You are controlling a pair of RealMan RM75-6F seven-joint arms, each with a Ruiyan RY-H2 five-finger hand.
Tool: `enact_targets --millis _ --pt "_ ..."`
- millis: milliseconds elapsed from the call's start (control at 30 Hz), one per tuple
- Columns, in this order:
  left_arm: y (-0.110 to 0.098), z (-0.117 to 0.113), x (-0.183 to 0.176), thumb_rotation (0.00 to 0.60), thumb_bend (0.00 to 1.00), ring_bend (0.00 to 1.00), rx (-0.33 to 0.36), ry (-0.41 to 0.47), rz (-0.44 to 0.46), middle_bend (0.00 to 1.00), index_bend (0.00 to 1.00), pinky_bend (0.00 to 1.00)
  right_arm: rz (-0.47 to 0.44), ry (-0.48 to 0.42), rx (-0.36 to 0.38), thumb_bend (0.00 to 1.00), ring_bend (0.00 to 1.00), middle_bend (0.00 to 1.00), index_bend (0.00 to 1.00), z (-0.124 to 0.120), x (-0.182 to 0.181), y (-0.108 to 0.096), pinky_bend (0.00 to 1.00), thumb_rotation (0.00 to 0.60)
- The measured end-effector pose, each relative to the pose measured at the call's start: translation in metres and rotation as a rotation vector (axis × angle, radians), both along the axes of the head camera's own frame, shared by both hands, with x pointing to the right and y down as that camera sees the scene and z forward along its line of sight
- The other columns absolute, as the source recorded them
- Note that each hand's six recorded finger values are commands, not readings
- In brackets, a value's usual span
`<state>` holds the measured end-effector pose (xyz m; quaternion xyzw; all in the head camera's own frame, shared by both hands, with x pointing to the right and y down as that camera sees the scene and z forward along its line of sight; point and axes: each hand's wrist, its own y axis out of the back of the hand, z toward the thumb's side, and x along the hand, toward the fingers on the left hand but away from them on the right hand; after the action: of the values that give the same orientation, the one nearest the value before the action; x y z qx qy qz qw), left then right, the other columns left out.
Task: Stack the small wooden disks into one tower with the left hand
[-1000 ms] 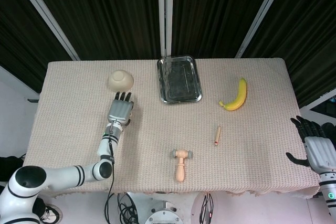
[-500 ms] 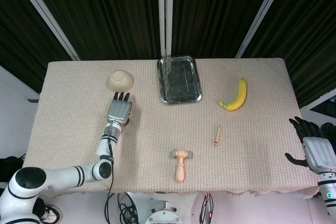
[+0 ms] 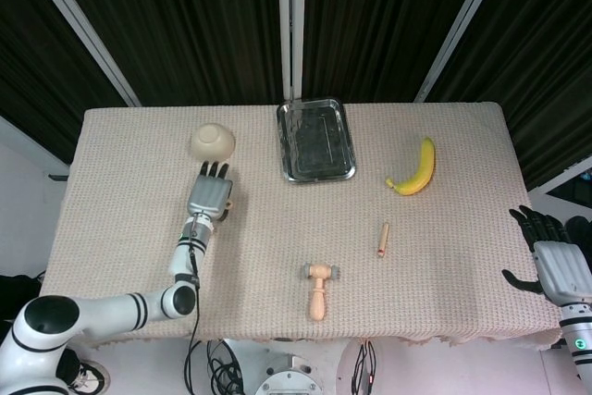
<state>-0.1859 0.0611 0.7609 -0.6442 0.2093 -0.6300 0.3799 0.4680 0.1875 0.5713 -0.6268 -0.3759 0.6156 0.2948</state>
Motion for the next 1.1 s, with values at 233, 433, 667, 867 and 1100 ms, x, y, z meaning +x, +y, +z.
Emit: enact_targets --millis 233,433,667,867,1100 --pt "-0.002 -0.015 0.01 0.6 0.28 0.0 0.011 0.065 0.005 0.1 0.54 0.0 -0.001 0.001 0.0 0.14 0.0 0.0 0.0 0.0 0.0 0.0 0.0 0.6" --pt "-0.006 -0.049 0.017 0.6 0.28 0.0 0.028 0.125 0.024 0.12 0.54 0.0 -0.008 -0.002 -0.005 0.14 0.0 0.0 0.0 0.001 -0.003 0.001 0.0 0.6" --pt "0.003 -0.078 -0.012 0.6 0.28 0.0 -0.053 0.102 -0.042 0.12 0.54 0.0 -0.014 -0.006 0.004 0.15 0.0 0.0 0.0 -0.002 -0.005 0.001 0.0 0.6" --pt "0.027 -0.081 -0.04 0.6 0.28 0.0 -0.097 0.073 -0.051 0.13 0.54 0.0 -0.019 -0.009 0.008 0.15 0.0 0.0 0.0 -0.004 -0.007 0.003 0.0 0.6" --pt "0.044 -0.071 -0.044 0.6 0.28 0.0 -0.121 0.074 -0.031 0.13 0.54 0.0 -0.021 -0.008 0.004 0.15 0.0 0.0 0.0 -0.004 -0.007 0.004 0.0 0.6"
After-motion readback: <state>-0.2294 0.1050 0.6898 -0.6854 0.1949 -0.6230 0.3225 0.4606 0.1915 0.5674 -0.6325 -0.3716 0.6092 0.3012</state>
